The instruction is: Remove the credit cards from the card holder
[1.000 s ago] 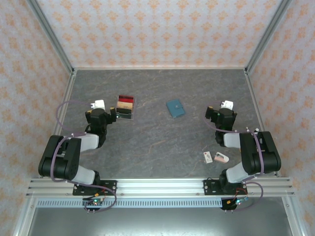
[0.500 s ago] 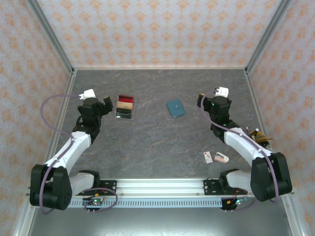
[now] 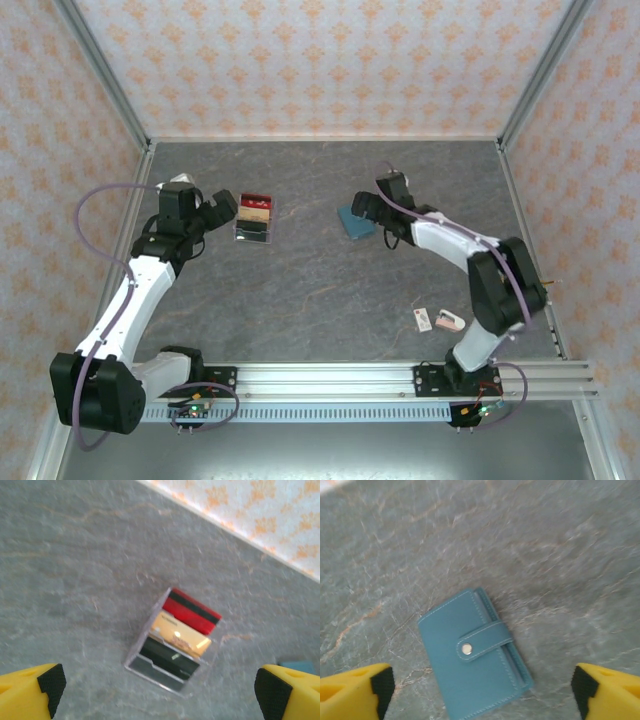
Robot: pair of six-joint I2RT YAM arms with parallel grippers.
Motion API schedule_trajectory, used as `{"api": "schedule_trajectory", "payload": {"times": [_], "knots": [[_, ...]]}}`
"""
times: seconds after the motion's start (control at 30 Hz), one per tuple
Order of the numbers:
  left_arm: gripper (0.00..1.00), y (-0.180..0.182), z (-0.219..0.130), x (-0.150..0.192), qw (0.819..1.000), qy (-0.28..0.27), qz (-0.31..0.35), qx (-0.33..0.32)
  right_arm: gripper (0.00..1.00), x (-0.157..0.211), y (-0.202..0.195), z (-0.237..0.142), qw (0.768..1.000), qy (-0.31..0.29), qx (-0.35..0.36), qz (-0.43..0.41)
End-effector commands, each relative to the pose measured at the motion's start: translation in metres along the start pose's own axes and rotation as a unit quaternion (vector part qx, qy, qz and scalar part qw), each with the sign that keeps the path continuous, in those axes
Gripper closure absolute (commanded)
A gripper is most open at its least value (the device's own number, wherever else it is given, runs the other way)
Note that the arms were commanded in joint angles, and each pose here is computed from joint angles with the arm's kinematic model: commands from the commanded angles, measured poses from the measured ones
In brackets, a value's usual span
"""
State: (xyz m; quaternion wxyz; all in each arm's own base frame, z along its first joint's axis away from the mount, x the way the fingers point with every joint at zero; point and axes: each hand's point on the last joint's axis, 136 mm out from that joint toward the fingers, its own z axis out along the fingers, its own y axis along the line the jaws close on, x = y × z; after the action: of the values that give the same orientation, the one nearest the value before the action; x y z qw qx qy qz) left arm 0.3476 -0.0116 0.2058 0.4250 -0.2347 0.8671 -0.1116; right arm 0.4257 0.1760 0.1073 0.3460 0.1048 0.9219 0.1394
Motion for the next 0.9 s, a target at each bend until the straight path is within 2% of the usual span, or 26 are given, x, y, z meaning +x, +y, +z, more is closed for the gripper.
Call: {"api": "schedule_trajectory", "payload": {"times": [0.0,0.13,0.43,0.7,0.87], "knots": [[0.00,-0.009,-0.002,0.024,0.998,0.060,-0.014,0.025,0.15,0.007,0.000,0.016,0.998,0.041,0.040,0.022],[0.00,-0.024,0.003,0.036,0.993,0.085,-0.033,0.069,0.25,0.006,-0.006,0.038,0.993,0.055,0.108,0.001],[0.00,-0.041,0.007,0.059,0.987,0.131,-0.026,0.091,0.42,0.018,-0.006,0.065,0.986,0.095,0.140,-0.013],[0.00,-0.060,0.014,0.082,0.976,0.181,-0.035,0.115,0.46,0.052,-0.003,0.058,0.980,0.129,0.149,-0.017],[0.00,-0.072,0.021,0.110,0.965,0.225,-0.040,0.131,0.46,0.096,-0.004,0.035,0.973,0.150,0.173,-0.025]]}}
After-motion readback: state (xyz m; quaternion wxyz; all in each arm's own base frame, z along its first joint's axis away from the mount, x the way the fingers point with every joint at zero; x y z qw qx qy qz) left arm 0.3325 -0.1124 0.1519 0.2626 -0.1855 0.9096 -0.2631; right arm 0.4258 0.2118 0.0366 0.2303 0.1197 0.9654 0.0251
